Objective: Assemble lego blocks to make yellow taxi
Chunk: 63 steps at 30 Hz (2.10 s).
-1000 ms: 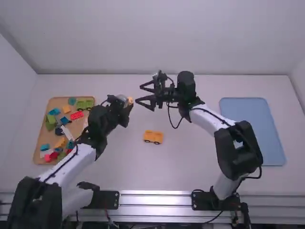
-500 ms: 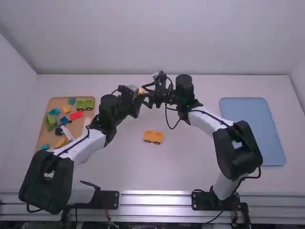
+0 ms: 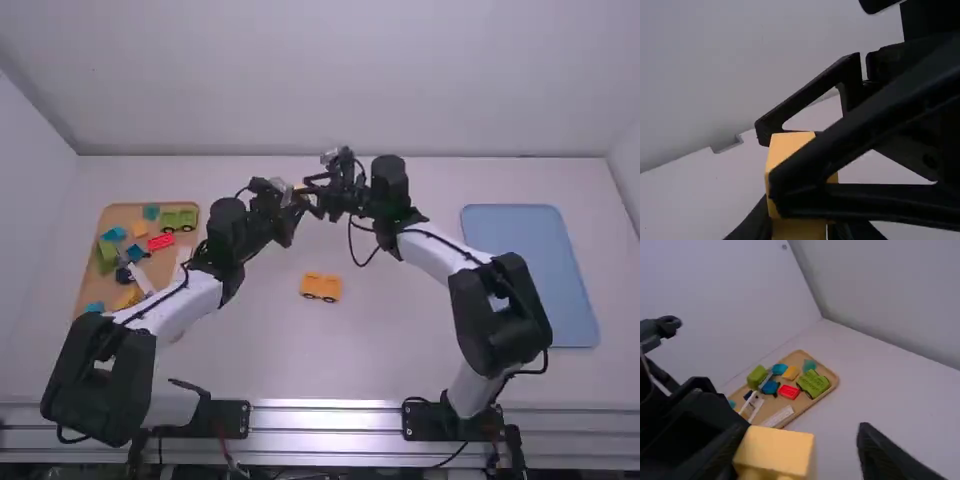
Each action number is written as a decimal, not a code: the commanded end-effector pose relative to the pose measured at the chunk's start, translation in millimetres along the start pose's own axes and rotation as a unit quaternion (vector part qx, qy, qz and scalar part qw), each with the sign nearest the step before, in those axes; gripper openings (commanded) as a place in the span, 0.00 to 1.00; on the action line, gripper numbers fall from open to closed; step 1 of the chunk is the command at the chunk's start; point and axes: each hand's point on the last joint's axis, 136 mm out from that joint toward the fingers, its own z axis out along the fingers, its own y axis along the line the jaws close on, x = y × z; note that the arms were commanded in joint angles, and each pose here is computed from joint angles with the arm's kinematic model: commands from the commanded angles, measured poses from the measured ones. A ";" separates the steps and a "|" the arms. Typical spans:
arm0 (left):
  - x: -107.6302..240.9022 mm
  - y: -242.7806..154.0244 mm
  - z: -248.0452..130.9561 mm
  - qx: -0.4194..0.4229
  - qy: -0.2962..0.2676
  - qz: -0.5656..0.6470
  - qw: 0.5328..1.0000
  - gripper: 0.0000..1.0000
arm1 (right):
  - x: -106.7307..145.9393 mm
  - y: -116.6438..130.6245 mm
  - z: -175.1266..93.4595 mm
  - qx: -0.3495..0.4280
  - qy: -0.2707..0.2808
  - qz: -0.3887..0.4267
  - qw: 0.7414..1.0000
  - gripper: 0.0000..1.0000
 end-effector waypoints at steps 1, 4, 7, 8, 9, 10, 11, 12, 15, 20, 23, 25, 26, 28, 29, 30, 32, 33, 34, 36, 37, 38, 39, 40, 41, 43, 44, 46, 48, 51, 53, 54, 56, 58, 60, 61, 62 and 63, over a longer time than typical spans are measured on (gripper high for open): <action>-19.2 -5.9 0.9 0.014 -0.024 0.008 1.000 0.02 | 4.4 6.0 4.5 -0.007 0.006 0.001 1.000 0.52; -18.7 -7.6 0.8 0.019 -0.023 0.007 1.000 0.02 | 4.1 6.1 4.5 -0.007 0.005 0.000 1.000 0.42; -18.7 -10.7 0.7 0.028 -0.024 0.009 0.999 0.04 | 5.3 8.9 6.5 -0.010 0.007 0.000 1.000 0.22; -18.9 -10.8 0.7 0.028 -0.024 0.008 0.999 0.12 | 5.5 9.0 6.5 -0.010 0.007 0.000 1.000 0.16; -19.0 -10.9 0.7 0.028 -0.024 0.008 0.999 0.19 | 4.3 8.0 5.7 -0.009 0.005 -0.001 1.000 0.12; -19.0 -10.9 0.7 0.028 -0.024 0.008 0.999 0.29 | 3.8 6.7 4.8 -0.008 0.004 0.000 1.000 0.09; -19.0 -10.8 0.7 0.028 -0.024 0.008 0.999 0.47 | 2.4 6.3 4.3 -0.007 0.002 -0.001 1.000 0.09; -19.0 -10.9 0.7 0.028 -0.024 0.008 0.999 0.54 | 1.7 6.1 4.1 -0.007 0.001 -0.002 1.000 0.09; -18.2 -10.4 0.8 0.027 -0.022 0.003 0.999 0.99 | -5.3 5.3 3.6 -0.002 -0.010 -0.014 1.000 0.07; 1.6 8.8 0.8 -0.029 0.015 -0.049 0.998 0.99 | -30.6 -32.3 -24.1 0.145 -0.033 -0.020 0.989 0.08; 25.2 21.9 -2.4 -0.071 0.060 -0.065 0.994 0.99 | -41.6 -43.6 -53.2 0.269 -0.006 -0.041 0.962 0.08; 40.7 32.2 -6.7 -0.106 0.089 -0.072 0.988 0.99 | -43.5 -42.8 -76.4 0.345 0.046 -0.063 0.935 0.08; 46.7 38.0 -9.3 -0.124 0.101 -0.073 0.984 0.99 | -41.1 -40.3 -84.4 0.365 0.072 -0.067 0.926 0.08; 52.9 47.2 -13.3 -0.154 0.111 -0.079 0.979 0.99 | -30.8 -34.0 -94.3 0.382 0.127 -0.076 0.912 0.08; 56.6 55.5 -17.1 -0.183 0.115 -0.095 0.972 0.99 | -16.6 -28.0 -99.3 0.383 0.178 -0.081 0.903 0.08; 59.6 63.3 -21.2 -0.210 0.117 -0.107 0.965 0.99 | -0.6 -25.0 -104.5 0.382 0.222 -0.081 0.893 0.08; 63.2 70.7 -25.8 -0.234 0.122 -0.106 0.959 0.99 | 19.5 -25.4 -111.4 0.382 0.270 -0.081 0.880 0.08; 67.1 72.2 -27.8 -0.241 0.130 -0.105 0.956 0.99 | 35.2 -26.4 -116.8 0.382 0.306 -0.080 0.869 0.08; 70.7 73.1 -29.6 -0.245 0.138 -0.105 0.954 0.99 | 59.8 -27.2 -122.0 0.362 0.363 -0.091 0.854 0.07; 73.5 72.6 -30.4 -0.245 0.144 -0.106 0.953 0.99 | 95.8 -25.0 -128.1 0.313 0.440 -0.107 0.835 0.07; 73.5 72.6 -30.4 -0.245 0.144 -0.106 0.953 0.99 | 111.8 -22.9 -130.8 0.285 0.474 -0.118 0.825 0.05; 73.4 72.7 -30.4 -0.245 0.143 -0.106 0.953 0.99 | 125.3 -21.8 -134.6 0.260 0.503 -0.133 0.813 0.00; 73.2 72.8 -30.4 -0.245 0.143 -0.106 0.953 0.99 | 133.2 -21.3 -136.3 0.249 0.518 -0.138 0.806 0.00; 72.5 73.3 -30.4 -0.247 0.142 -0.105 0.953 0.99 | 148.3 -21.7 -139.5 0.232 0.544 -0.146 0.793 0.00; 72.5 73.4 -30.4 -0.247 0.142 -0.105 0.953 0.99 | 159.2 -22.9 -140.7 0.219 0.561 -0.155 0.783 0.00; 72.6 75.6 -31.5 -0.249 0.141 -0.106 0.952 0.99 | 171.8 -27.4 -140.9 0.204 0.579 -0.175 0.770 0.00; 73.6 77.8 -32.9 -0.252 0.143 -0.108 0.951 0.99 | 184.4 -32.5 -139.6 0.187 0.589 -0.189 0.763 0.00; 74.4 76.6 -32.7 -0.250 0.146 -0.103 0.952 0.99 | 204.9 -37.7 -141.5 0.157 0.608 -0.208 0.750 0.00; 75.1 75.3 -32.3 -0.249 0.148 -0.101 0.952 0.99 | 215.5 -37.5 -145.3 0.141 0.619 -0.216 0.742 0.00; 76.0 75.1 -32.6 -0.249 0.150 -0.102 0.951 0.99 | 231.6 -38.6 -149.0 0.114 0.629 -0.235 0.732 0.00; 76.5 75.1 -32.7 -0.249 0.151 -0.102 0.951 0.99 | 242.7 -41.2 -150.4 0.105 0.631 -0.244 0.729 0.00; 76.9 75.1 -32.8 -0.249 0.152 -0.103 0.951 0.99 | 248.4 -43.0 -153.3 0.102 0.632 -0.246 0.728 0.00; 76.9 75.1 -32.8 -0.249 0.152 -0.103 0.951 0.99 | 253.5 -44.5 -153.8 0.103 0.631 -0.246 0.729 0.00; 77.1 74.8 -32.8 -0.248 0.152 -0.103 0.951 0.99 | 258.4 -49.1 -150.7 0.115 0.622 -0.246 0.735 0.10; 77.3 74.7 -32.8 -0.249 0.153 -0.103 0.951 0.99 | 261.1 -50.4 -148.4 0.112 0.616 -0.245 0.741 0.21; 78.3 74.7 -33.2 -0.249 0.155 -0.103 0.951 0.99 | 263.6 -52.1 -147.0 0.110 0.612 -0.239 0.746 0.30; 79.0 74.8 -33.5 -0.249 0.156 -0.103 0.950 0.99 | 267.1 -52.6 -146.1 0.105 0.612 -0.235 0.747 0.34; 79.5 74.7 -33.7 -0.249 0.157 -0.103 0.950 0.99 | 268.5 -52.6 -146.0 0.104 0.613 -0.234 0.747 0.37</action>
